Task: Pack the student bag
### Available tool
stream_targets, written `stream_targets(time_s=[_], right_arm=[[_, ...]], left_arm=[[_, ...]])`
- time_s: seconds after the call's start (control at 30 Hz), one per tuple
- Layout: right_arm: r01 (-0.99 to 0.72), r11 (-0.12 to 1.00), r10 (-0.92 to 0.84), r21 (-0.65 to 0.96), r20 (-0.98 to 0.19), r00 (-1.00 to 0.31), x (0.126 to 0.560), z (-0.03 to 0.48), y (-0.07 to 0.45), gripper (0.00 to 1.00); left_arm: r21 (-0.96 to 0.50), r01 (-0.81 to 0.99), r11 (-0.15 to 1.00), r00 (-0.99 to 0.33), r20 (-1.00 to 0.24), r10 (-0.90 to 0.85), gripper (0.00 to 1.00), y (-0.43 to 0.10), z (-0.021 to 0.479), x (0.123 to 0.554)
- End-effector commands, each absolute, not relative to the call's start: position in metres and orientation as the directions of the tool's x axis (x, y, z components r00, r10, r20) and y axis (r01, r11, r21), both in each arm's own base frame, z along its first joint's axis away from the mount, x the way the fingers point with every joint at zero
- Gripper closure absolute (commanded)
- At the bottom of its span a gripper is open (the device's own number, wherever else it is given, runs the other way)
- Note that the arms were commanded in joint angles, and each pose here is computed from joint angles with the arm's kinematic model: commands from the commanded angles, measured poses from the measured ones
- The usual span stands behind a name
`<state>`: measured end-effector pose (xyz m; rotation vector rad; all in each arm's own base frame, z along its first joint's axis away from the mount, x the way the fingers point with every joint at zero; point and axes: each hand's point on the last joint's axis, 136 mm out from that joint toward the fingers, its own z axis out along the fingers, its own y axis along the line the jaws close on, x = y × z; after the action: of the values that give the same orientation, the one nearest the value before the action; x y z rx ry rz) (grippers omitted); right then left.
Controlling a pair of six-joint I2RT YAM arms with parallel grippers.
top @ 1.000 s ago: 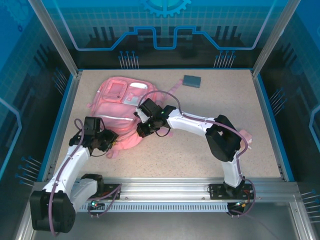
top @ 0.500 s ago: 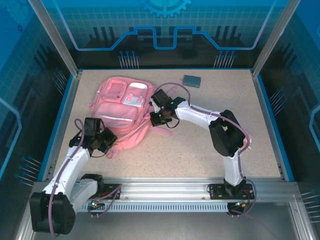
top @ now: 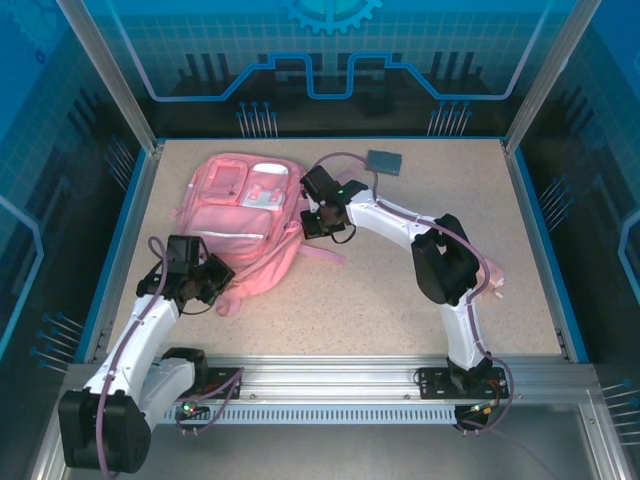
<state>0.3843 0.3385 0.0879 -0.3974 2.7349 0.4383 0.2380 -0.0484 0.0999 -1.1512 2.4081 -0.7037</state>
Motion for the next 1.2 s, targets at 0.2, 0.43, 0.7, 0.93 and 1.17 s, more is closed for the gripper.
stream_targets(time_s=[0.2,0.43,0.7,0.93,1.17], right_arm=[[-0.291,0.927,-0.179,0.238,-0.4,-0.899,0.386,0.103,0.284,1.0],[-0.218,0.946,-0.124,0.24,-0.352,-0.928,0.376,0.086,0.218,1.0],[-0.113,0.968,-0.01,0.222,-0.42,-0.908,0.384,0.139,0.199,0.46],[-0.113,0.94,0.037,0.322,-0.425,-0.905,0.358,0.164,0.242,0.34],[-0.151,0.942,-0.03,0.299,-0.372,-0.928,0.349,0.141,0.271,0.34]], left_arm=[[-0.639,-0.465,0.613,-0.676,-0.191,-0.712,0.29,-0.06,0.151,0.245],[-0.658,-0.381,0.65,-0.691,-0.265,-0.673,0.22,-0.062,0.173,0.257],[-0.63,-0.372,0.682,-0.678,-0.317,-0.663,0.2,-0.063,0.178,0.262],[-0.623,-0.374,0.687,-0.679,-0.321,-0.66,0.17,-0.063,0.174,0.265],[-0.612,-0.213,0.762,-0.745,-0.402,-0.532,0.16,-0.086,0.187,0.274]])
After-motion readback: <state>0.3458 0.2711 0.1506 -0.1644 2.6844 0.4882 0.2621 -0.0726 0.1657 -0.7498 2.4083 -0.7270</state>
